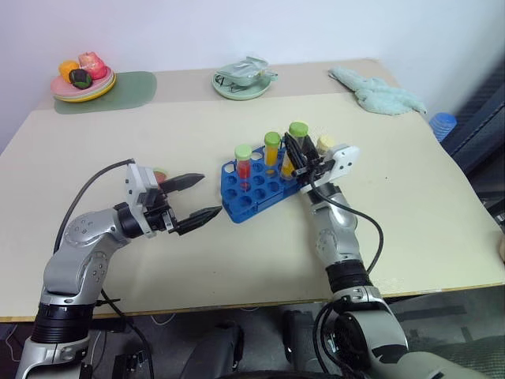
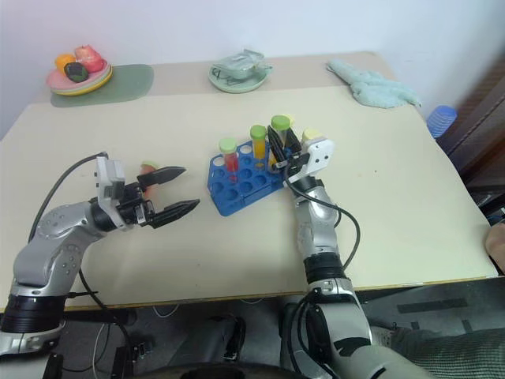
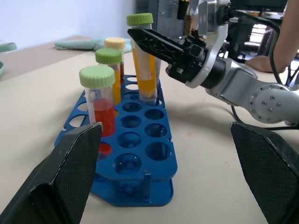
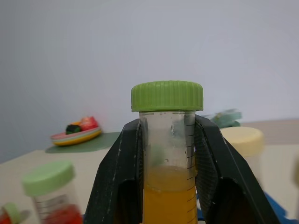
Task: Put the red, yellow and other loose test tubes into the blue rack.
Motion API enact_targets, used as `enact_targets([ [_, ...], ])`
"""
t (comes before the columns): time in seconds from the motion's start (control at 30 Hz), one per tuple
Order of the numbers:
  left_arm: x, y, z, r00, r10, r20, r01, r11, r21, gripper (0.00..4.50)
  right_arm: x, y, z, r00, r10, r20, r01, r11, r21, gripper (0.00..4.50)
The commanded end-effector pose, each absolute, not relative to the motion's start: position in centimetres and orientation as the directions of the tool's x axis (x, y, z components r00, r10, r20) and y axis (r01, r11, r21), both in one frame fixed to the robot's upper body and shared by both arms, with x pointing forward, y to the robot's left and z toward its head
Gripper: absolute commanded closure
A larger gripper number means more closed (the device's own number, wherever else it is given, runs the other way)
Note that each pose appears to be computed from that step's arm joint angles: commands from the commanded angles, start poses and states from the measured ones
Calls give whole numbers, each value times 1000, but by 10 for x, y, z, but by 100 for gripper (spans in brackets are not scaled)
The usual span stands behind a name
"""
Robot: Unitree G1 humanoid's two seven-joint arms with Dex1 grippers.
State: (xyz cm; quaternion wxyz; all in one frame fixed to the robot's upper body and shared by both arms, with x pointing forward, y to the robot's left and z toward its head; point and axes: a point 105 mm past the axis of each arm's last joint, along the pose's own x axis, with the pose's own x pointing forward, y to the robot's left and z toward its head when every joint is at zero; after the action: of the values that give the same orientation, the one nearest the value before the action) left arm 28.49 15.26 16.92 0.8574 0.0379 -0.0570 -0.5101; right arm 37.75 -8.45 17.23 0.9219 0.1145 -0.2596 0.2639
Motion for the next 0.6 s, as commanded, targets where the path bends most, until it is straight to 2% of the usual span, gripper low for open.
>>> enact_targets([
  [0.03,284,155,180,467,-881,79,866,474,163,0,370,-79,182,688,443,575,-566,823,43,371],
  [0.6,284,152,182,464,-883,78,866,470,169,0,370,-94,168,730,415,543,-515,856,38,371],
])
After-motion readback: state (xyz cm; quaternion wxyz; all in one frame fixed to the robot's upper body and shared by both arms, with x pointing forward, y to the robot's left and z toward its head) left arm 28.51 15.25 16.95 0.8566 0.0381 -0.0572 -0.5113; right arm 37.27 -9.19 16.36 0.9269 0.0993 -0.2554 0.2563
